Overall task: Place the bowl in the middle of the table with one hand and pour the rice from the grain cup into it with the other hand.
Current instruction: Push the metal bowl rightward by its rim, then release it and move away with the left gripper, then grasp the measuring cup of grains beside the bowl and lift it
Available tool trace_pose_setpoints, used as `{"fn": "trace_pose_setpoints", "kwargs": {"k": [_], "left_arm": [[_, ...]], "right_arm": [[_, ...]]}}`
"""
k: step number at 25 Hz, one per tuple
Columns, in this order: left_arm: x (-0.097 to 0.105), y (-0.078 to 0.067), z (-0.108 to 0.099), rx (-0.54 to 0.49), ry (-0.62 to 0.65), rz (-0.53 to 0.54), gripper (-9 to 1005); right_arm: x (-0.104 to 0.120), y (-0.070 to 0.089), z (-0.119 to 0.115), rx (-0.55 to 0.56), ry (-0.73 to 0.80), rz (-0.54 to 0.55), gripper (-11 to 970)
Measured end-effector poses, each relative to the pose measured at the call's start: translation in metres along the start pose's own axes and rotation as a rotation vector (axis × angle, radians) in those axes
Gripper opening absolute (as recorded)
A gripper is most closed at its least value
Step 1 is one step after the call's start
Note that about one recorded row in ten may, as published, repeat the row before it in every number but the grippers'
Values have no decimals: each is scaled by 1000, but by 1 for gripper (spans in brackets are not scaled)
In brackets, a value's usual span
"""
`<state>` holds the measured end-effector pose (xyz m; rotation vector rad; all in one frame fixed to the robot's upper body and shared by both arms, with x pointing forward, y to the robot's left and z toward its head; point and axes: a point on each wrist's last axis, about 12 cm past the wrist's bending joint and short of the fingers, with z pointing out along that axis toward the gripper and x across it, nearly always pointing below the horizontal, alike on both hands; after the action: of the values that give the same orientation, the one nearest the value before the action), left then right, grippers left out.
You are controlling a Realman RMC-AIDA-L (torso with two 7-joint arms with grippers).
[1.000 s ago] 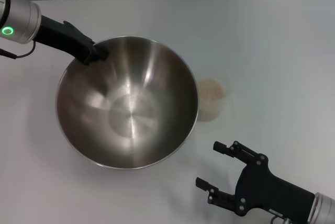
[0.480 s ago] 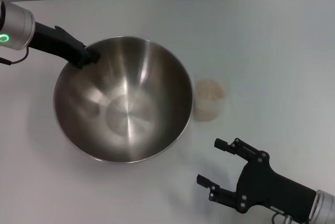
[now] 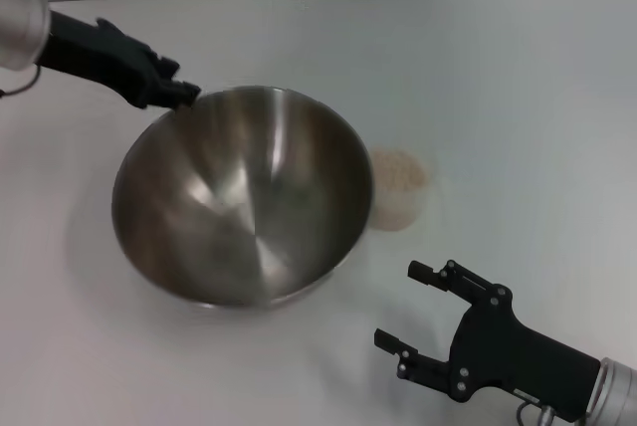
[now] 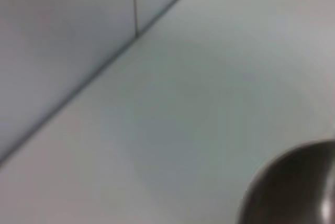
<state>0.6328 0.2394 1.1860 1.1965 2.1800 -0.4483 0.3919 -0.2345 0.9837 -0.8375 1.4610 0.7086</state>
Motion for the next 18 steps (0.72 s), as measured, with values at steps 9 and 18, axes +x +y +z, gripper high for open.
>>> {"fn": "trace_pose_setpoints", "kwargs": {"k": [9,18], "left_arm": [[21,-10,-70,-179,-339,190,618],[152,-59,-82,-215,-632,209,867]], "right_arm": [[-1,-1,2,4,-5,-1,784],[-2,-6,1,56,-22,2,785]]}}
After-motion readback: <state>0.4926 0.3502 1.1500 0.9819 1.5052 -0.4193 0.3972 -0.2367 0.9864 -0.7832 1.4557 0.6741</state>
